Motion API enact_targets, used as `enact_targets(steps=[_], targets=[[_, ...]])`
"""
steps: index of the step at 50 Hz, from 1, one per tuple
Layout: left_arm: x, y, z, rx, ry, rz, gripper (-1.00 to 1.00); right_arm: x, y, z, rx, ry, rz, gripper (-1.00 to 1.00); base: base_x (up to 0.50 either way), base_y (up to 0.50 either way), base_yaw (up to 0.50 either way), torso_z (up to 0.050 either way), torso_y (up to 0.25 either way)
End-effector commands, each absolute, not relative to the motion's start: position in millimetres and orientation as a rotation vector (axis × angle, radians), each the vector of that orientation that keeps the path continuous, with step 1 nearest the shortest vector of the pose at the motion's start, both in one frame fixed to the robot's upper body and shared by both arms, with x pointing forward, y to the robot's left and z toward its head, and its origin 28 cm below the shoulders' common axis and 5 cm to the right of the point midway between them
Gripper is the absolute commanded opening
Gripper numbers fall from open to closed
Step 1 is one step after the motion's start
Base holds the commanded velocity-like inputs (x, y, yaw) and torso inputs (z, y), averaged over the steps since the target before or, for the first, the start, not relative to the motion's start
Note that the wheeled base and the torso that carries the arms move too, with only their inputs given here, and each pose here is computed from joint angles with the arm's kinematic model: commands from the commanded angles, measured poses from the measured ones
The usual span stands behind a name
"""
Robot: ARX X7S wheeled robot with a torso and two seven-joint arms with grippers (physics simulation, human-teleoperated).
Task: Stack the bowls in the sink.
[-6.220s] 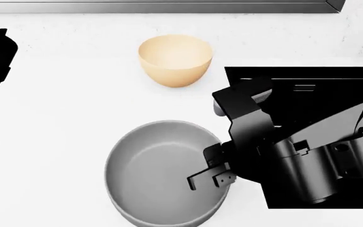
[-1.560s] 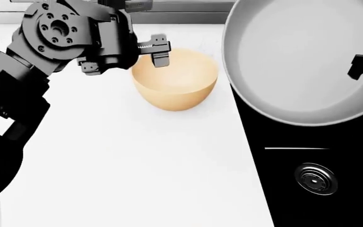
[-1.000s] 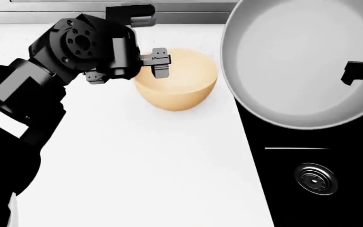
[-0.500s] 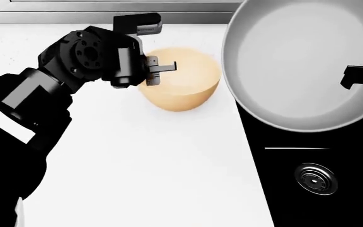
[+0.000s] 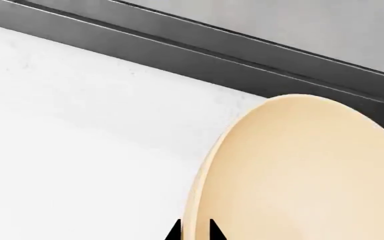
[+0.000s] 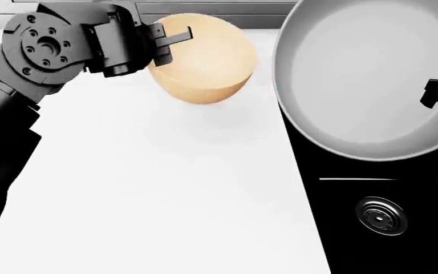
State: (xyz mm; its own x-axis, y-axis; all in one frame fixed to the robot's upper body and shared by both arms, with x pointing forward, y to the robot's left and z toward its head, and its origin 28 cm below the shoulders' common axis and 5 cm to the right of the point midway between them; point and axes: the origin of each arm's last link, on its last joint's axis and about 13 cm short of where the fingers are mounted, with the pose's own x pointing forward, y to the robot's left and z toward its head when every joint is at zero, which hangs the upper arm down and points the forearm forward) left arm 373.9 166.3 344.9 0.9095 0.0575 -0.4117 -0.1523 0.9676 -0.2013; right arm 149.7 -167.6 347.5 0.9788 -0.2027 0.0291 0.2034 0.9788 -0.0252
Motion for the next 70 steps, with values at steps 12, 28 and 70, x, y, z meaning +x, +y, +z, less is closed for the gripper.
enact_targets(steps=[12, 28, 70], targets=[[296, 223, 440, -0.291, 0.049, 0.076, -1.0, 140, -164, 363, -0.026, -0.088, -0.205, -1.0, 0.0, 0.0, 0.0, 0.0, 0.001], [223, 259, 466, -0.131, -0.047, 0.07, -1.0, 146, -154, 376, -0.068, -0.097, -0.194, -1.0, 0.0, 0.0, 0.0, 0.0, 0.0], [218, 267, 466, -0.172, -0.061, 0.072, -1.0, 148, -154, 375, -0.083, -0.101, -0.197, -1.0, -0.05, -0.25, 0.0, 0.0, 0.001]])
